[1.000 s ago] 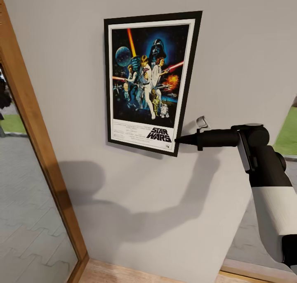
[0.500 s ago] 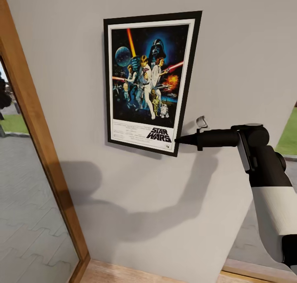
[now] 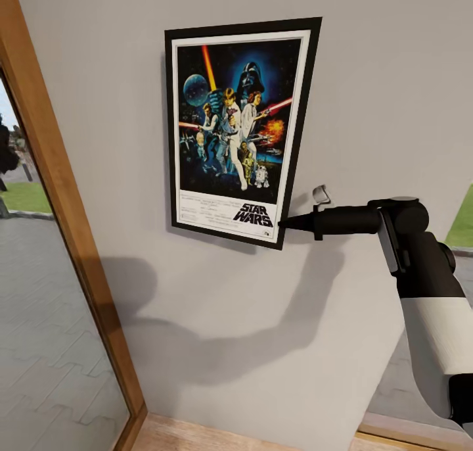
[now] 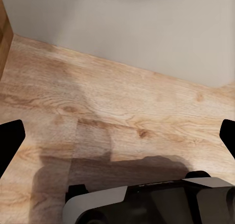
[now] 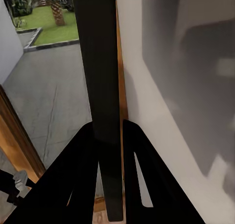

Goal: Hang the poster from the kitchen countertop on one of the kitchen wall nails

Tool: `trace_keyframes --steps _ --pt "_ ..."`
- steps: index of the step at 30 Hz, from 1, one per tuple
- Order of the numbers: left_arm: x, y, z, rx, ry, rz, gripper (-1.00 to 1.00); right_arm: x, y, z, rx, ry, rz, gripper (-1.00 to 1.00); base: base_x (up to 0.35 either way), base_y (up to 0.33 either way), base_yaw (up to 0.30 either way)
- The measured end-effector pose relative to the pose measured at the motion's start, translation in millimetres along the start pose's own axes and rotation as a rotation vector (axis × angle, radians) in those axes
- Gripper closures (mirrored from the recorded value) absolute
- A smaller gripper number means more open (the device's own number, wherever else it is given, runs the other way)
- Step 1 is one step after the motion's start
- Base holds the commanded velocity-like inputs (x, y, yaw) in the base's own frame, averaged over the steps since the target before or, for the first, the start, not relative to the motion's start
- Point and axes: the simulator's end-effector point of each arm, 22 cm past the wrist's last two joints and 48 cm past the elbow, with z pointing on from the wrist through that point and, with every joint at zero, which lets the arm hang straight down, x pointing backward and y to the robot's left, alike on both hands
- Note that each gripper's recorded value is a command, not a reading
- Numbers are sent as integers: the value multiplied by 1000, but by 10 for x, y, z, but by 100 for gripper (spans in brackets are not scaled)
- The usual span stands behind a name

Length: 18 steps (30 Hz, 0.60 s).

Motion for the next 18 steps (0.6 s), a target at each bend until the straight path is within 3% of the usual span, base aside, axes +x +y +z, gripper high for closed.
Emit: trace_keyframes --steps 18 --pt "0 0 0 0 0 0 -100 17 3 7 -2 1 0 100 0 0 0"
